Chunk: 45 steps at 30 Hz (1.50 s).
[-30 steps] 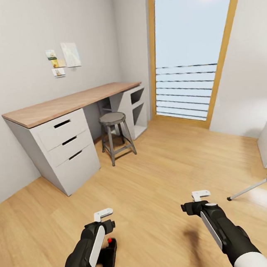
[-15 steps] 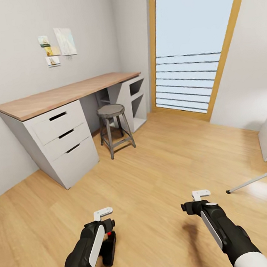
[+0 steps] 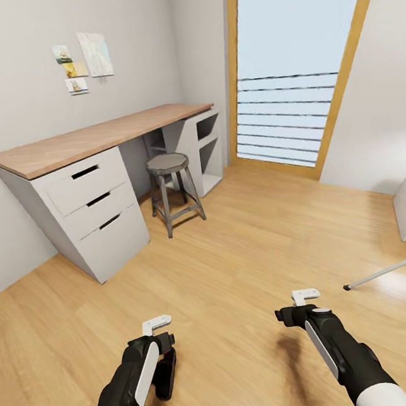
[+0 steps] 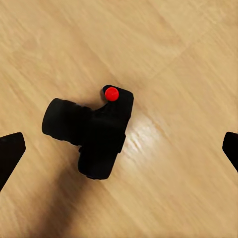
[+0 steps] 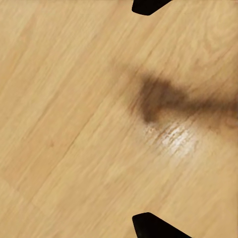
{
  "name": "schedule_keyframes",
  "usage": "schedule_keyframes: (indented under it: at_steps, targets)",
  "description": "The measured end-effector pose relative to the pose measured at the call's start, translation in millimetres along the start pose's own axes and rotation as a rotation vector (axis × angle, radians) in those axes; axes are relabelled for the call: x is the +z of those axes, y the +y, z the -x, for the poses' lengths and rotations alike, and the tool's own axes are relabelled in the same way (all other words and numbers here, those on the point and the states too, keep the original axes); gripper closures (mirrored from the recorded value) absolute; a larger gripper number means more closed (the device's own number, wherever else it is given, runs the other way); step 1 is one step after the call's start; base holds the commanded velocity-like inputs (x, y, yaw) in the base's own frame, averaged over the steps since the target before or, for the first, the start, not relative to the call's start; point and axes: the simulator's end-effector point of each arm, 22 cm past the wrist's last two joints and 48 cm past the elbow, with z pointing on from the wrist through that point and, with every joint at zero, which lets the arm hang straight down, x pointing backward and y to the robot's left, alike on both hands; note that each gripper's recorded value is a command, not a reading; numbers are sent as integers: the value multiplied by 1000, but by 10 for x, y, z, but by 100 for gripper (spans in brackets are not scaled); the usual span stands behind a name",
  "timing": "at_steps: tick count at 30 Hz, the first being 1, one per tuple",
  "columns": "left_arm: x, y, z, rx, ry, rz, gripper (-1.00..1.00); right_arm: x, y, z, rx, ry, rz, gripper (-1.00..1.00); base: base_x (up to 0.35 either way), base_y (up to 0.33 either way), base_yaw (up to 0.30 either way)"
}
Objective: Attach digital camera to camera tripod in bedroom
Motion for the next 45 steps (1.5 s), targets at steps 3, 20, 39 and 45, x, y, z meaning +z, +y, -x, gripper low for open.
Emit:
schedule_keyframes:
  at_steps: [3,20,39,45]
  targets:
    - [0,-2,0,0,0,0,-100,0,0,0,0,0,0,-100,0,0,0]
    - [-2,-1,4,0,-1,0,-100,4,3,-8,0,1,1,-100,0,0,0]
    - [-15,-11,36,-3,-8,-4,-100,3,-2,-3,-4,-1,-2,-100,-2,0,0]
    - [-16,-20,36,-2,-8,-5,-100,5,2,-4,-4,-1,-2,-100,-162,82,0]
